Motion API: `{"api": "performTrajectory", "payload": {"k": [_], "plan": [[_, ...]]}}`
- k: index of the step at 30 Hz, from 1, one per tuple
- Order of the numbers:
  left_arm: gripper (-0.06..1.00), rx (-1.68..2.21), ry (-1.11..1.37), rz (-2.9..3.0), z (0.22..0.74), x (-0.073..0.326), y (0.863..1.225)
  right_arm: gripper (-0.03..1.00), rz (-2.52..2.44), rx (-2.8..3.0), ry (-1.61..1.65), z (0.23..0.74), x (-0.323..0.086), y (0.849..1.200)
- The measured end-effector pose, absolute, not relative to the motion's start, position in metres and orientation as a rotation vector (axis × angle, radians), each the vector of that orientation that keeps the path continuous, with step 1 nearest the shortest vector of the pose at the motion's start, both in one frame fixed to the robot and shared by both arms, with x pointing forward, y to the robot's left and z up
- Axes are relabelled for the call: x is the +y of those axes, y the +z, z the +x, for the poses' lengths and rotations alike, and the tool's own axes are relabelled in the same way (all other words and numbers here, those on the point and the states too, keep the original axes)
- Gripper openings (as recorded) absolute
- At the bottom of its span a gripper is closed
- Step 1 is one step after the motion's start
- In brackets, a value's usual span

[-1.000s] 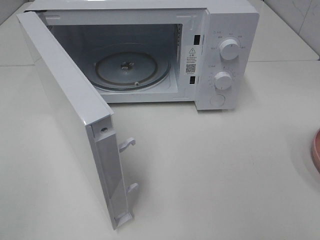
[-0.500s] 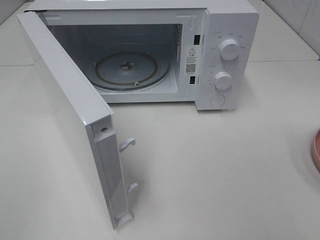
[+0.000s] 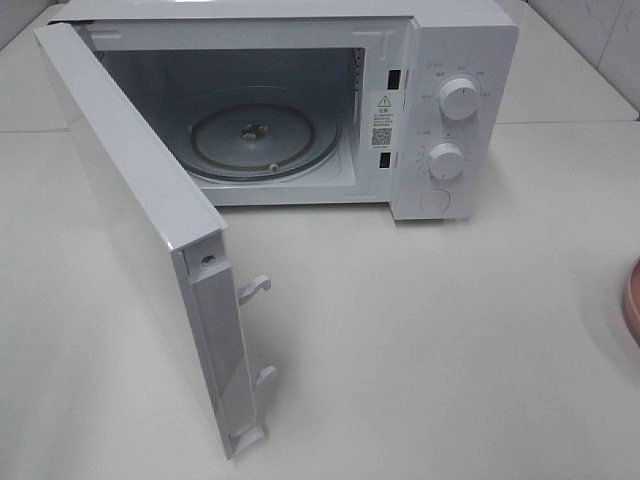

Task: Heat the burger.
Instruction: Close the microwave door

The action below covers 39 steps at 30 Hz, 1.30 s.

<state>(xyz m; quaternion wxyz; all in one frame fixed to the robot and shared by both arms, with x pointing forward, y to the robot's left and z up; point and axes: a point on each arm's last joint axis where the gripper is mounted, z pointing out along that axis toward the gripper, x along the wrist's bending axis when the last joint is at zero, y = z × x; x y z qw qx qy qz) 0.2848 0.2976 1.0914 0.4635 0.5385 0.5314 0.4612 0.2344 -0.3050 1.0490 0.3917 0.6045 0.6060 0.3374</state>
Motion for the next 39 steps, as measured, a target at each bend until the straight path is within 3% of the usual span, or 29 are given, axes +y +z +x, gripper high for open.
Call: {"api": "performTrajectory", "payload": {"k": [2, 4, 5, 6, 7, 8, 9, 10, 11, 12, 14, 25, 39], "plan": [[0.96, 1.305, 1.142, 1.314, 0.29, 0.298, 1.088, 0.49, 1.535, 1.539, 0.857, 0.234, -0.305, 1.049], [0.84, 1.312, 1.167, 1.343, 0.308, 0.301, 1.073, 0.49, 1.535, 1.539, 0.857, 0.234, -0.305, 1.049], [0.84, 1.312, 1.167, 1.343, 0.308, 0.301, 1.073, 0.49, 1.535, 1.539, 0.857, 0.234, -0.305, 1.049], [0.69, 1.31, 1.191, 1.366, 0.32, 0.303, 1.065, 0.49, 1.535, 1.539, 0.857, 0.234, -0.305, 1.049], [0.47, 1.305, 1.218, 1.363, 0.332, 0.305, 1.059, 0.49, 1.535, 1.539, 0.857, 0.234, -0.305, 1.049], [0.47, 1.305, 1.218, 1.363, 0.332, 0.305, 1.059, 0.49, 1.535, 1.539, 0.857, 0.234, -0.305, 1.049], [0.32, 1.306, 1.229, 1.359, 0.338, 0.306, 1.055, 0.49, 1.535, 1.539, 0.857, 0.234, -0.305, 1.049], [0.32, 1.306, 1.229, 1.359, 0.338, 0.306, 1.055, 0.49, 1.535, 1.539, 0.857, 0.234, -0.305, 1.049], [0.1, 1.317, 1.238, 1.353, 0.348, 0.308, 1.049, 0.49, 1.535, 1.539, 0.857, 0.234, -0.305, 1.049], [0.05, 1.325, 1.24, 1.351, 0.354, 0.309, 1.046, 0.49, 1.535, 1.539, 0.857, 0.234, -0.305, 1.049], [0.0, 1.353, 1.226, 1.343, 0.364, 0.311, 1.041, 0.49, 1.535, 1.539, 0.857, 0.234, -0.305, 1.049], [0.0, 1.383, 1.179, 1.34, 0.41, 0.313, 1.011, 0.49, 1.535, 1.539, 0.857, 0.234, -0.305, 1.049], [0.0, 1.125, 0.828, 1.52, 0.455, 0.281, 0.944, 0.49, 1.535, 1.539, 0.857, 0.234, -0.305, 1.049]]}}
